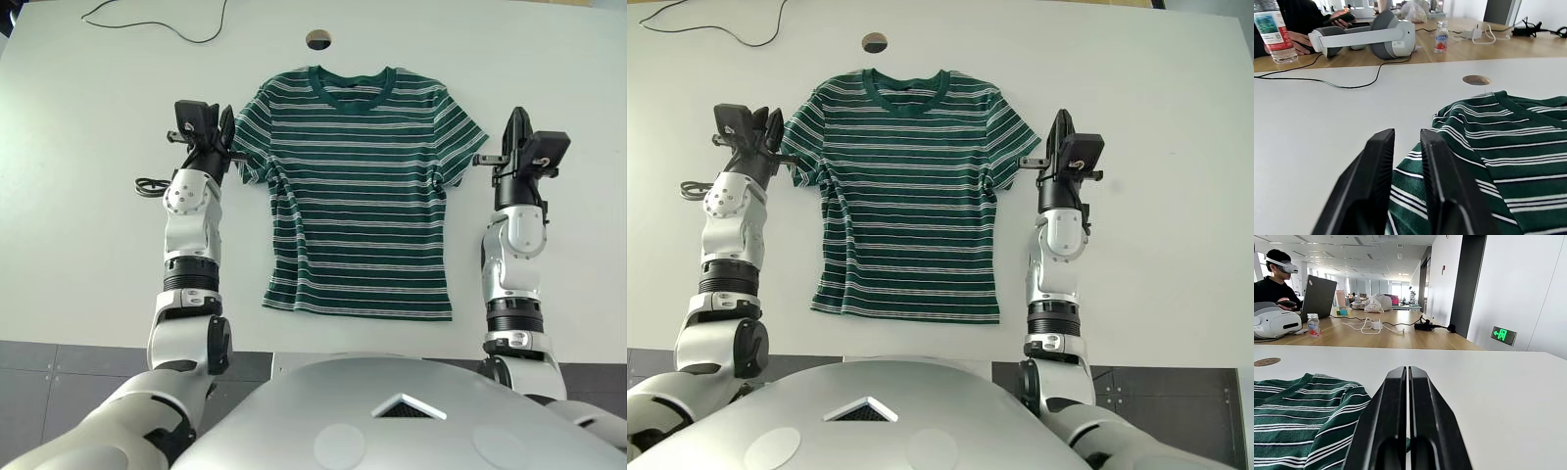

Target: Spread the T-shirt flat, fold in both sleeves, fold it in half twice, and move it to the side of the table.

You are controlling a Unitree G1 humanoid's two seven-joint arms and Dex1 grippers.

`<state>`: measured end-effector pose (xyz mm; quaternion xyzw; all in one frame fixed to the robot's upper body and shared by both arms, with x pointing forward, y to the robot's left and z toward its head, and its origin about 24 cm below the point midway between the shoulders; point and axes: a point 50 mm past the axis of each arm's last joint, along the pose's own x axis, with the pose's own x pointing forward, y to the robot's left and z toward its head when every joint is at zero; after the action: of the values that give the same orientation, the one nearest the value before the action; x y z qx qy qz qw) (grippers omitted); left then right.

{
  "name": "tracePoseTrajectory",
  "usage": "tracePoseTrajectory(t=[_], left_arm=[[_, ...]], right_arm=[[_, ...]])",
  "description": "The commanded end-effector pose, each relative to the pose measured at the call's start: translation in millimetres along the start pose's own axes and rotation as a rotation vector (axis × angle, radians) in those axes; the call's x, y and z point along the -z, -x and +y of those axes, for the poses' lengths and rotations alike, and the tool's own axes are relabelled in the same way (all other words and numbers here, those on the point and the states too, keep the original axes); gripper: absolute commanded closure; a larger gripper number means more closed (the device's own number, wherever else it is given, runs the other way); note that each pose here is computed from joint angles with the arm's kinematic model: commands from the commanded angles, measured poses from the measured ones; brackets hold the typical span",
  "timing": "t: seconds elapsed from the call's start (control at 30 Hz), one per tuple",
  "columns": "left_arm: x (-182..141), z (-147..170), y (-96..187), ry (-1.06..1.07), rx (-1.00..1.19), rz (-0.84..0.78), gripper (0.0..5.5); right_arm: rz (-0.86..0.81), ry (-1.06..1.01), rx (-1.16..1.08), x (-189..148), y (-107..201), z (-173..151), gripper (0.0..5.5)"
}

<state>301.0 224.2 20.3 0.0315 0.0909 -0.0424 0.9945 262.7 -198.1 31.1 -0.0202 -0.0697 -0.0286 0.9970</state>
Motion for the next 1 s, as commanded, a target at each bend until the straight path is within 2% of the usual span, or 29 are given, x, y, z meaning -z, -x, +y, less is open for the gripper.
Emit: tracePoseTrajectory(t=[0.03, 0.23, 0.6, 0.77, 0.9, 1.0], left_arm=[[-12, 6, -5, -0.03, 0.015, 0.016, 3.74], [0, 16, -11, 0.001, -0.009, 0.126, 2.96], [17, 9, -16, 0.02, 0.048, 0.23, 2.96], [32, 11, -12, 0.044, 0.046, 0.335, 2.96], [38, 12, -9, 0.102, 0.046, 0.367, 3.42], [42, 9, -7, 0.12, 0.051, 0.374, 3.98]], right_arm=[[-0.017, -0.006, -0.004, -2, -3, 5, 5.4], [-0.021, -0.01, 0.002, -2, -2, 5, 5.4], [-0.014, -0.019, 0.003, 1, -4, 7, 5.4], [-0.012, -0.024, 0.011, 2, -2, 8, 5.4], [-0.009, -0.028, 0.025, 4, 0, 7, 5.4], [-0.009, -0.029, 0.025, 4, 0, 8, 5.4]])
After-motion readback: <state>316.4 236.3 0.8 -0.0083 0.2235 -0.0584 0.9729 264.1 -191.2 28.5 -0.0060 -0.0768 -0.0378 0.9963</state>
